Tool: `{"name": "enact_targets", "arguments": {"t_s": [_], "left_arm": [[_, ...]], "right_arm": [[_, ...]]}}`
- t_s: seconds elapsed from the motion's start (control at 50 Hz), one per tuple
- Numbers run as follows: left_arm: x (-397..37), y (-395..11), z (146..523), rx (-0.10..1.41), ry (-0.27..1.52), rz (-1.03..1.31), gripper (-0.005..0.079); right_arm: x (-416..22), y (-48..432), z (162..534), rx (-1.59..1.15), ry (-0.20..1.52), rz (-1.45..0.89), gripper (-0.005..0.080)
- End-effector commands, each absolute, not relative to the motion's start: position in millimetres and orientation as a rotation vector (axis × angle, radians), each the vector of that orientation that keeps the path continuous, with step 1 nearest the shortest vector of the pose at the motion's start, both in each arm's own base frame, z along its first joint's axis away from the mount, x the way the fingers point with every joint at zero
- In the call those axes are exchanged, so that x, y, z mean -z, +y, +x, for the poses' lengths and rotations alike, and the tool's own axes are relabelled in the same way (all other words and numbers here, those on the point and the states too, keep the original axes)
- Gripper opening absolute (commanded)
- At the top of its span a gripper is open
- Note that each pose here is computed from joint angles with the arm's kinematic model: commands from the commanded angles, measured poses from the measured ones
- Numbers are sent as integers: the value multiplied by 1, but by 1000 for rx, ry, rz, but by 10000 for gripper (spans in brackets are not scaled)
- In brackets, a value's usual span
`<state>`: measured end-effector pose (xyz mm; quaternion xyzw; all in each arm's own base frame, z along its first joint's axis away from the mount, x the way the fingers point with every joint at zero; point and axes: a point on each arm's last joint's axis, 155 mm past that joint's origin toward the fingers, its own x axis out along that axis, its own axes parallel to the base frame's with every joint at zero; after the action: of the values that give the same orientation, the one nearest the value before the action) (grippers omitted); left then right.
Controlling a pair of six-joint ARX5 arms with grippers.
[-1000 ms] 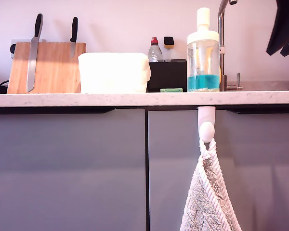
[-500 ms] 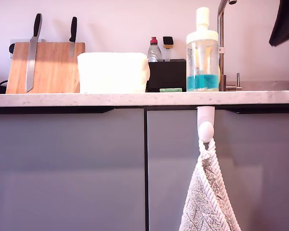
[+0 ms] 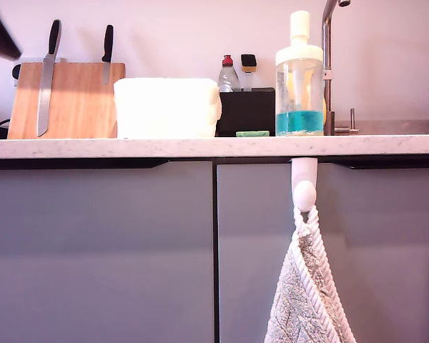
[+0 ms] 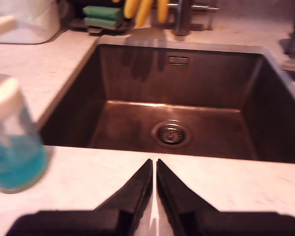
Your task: Press the soap dispenser from the top, so some soap is dispensed
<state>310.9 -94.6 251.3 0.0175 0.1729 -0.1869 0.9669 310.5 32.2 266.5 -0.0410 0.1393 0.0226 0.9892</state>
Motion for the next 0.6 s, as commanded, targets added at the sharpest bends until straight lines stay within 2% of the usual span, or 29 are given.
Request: {"name": "enact_targets", "arguments": {"t_s": [0.0,0.2,0.48,0.58], "left_arm": [[-269,-93,306,381,272,30,-23],[-252,-81,296,350,236,11,-23],[-225,-68,272,308,195,-36,-23],[-223,-61,264,277,164,-65,-23]], "right_arm": [[-259,29,308,-48,276,-84,-13],[-261,21,294,-38,226,-88,-13],[-236,14,275,-21,197,-103,-13],[-241,13,268,-16,118,-66,-12]]}}
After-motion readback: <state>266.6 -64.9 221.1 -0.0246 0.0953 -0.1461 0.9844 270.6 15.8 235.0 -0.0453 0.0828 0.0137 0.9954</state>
